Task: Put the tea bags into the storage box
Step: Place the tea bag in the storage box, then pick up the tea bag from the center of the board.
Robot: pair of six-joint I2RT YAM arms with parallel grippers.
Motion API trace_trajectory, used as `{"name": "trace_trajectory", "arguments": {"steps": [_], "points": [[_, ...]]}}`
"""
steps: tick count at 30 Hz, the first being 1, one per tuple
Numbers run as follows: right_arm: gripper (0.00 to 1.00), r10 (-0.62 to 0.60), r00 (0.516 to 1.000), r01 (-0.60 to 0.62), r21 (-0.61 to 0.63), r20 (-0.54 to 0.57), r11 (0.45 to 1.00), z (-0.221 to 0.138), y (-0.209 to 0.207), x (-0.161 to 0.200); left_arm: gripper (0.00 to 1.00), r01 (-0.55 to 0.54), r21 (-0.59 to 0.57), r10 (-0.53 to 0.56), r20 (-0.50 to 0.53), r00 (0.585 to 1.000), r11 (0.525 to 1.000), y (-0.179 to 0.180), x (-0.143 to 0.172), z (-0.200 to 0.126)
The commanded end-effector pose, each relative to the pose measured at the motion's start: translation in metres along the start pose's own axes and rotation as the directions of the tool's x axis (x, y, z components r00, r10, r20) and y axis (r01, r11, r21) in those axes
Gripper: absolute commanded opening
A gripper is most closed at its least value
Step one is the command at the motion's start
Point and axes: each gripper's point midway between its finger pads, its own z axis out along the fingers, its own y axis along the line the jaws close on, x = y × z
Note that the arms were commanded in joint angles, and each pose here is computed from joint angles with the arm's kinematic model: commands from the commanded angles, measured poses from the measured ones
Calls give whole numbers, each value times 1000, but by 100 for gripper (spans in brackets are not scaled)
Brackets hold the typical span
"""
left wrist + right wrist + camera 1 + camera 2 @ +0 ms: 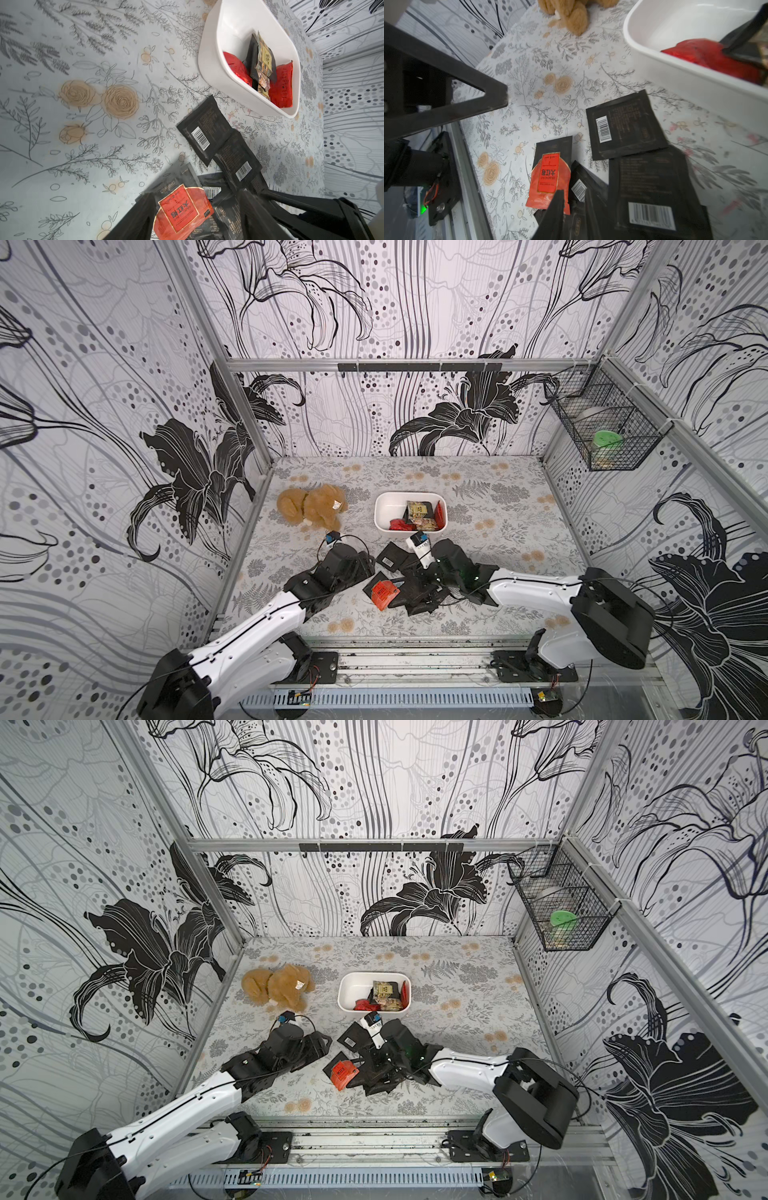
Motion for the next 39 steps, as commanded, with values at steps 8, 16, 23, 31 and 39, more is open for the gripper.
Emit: {"name": "trace_trajectory", "arguments": {"steps": [8,16,23,31,39], "points": [[10,-155,961,172,55,-231,984,50,18,42,58,150,37,-149,-24,989,988,36,32,13],[6,-173,939,215,117,-296,969,57,3,53,57,180,57,-177,-51,983,982,41,44,19],[3,-165,930,223,147,-329,964,60,-4,58,58,207,93,-200,-78,977,974,36,51,21],[0,-160,927,222,153,-340,963,61,-5,59,58,275,140,-259,-120,958,951,29,65,22],[0,-156,927,218,150,-342,964,61,-4,60,52,311,148,-290,-146,946,939,25,79,26]]}}
